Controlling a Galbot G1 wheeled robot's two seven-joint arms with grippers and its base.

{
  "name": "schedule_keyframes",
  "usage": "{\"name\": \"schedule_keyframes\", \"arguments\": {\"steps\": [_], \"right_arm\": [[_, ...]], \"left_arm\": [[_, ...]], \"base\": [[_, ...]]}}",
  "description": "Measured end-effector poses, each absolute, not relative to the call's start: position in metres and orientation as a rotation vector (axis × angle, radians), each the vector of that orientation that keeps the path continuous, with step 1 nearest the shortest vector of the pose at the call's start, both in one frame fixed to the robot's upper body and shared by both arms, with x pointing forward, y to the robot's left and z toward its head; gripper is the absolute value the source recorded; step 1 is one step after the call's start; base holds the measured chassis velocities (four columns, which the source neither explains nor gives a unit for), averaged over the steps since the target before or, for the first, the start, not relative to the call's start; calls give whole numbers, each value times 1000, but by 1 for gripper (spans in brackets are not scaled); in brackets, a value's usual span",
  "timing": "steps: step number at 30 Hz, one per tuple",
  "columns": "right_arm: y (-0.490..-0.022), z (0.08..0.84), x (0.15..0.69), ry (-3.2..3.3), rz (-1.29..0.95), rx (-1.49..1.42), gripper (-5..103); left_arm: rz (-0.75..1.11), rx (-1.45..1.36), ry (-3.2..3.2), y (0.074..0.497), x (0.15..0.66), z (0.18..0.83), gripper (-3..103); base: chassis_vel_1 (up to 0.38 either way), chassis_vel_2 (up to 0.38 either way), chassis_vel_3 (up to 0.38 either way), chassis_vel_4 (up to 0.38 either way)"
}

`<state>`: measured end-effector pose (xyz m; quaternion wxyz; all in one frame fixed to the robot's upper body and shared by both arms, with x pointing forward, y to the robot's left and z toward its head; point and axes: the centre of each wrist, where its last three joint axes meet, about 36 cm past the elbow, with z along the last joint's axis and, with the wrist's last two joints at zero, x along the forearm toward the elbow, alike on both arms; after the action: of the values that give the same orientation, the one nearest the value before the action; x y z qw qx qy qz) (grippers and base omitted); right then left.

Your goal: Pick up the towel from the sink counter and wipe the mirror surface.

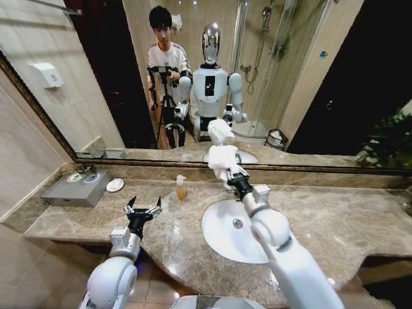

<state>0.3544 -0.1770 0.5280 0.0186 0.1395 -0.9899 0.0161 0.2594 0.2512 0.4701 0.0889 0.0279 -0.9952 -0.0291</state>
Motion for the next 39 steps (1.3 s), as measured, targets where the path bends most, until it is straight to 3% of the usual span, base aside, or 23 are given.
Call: {"name": "schedule_keyframes", "arguments": {"steps": [21, 39], "right_arm": [[-176, 515, 315, -2997, 80, 432, 12], [-169, 499, 300, -2969, 91, 459, 12]], "left_arm": [[-87, 83, -2961, 251, 259, 470, 100], [-86, 83, -2961, 251, 259, 470, 100]], "base": [[-31, -31, 34, 31], [-237, -229, 230, 229]]}}
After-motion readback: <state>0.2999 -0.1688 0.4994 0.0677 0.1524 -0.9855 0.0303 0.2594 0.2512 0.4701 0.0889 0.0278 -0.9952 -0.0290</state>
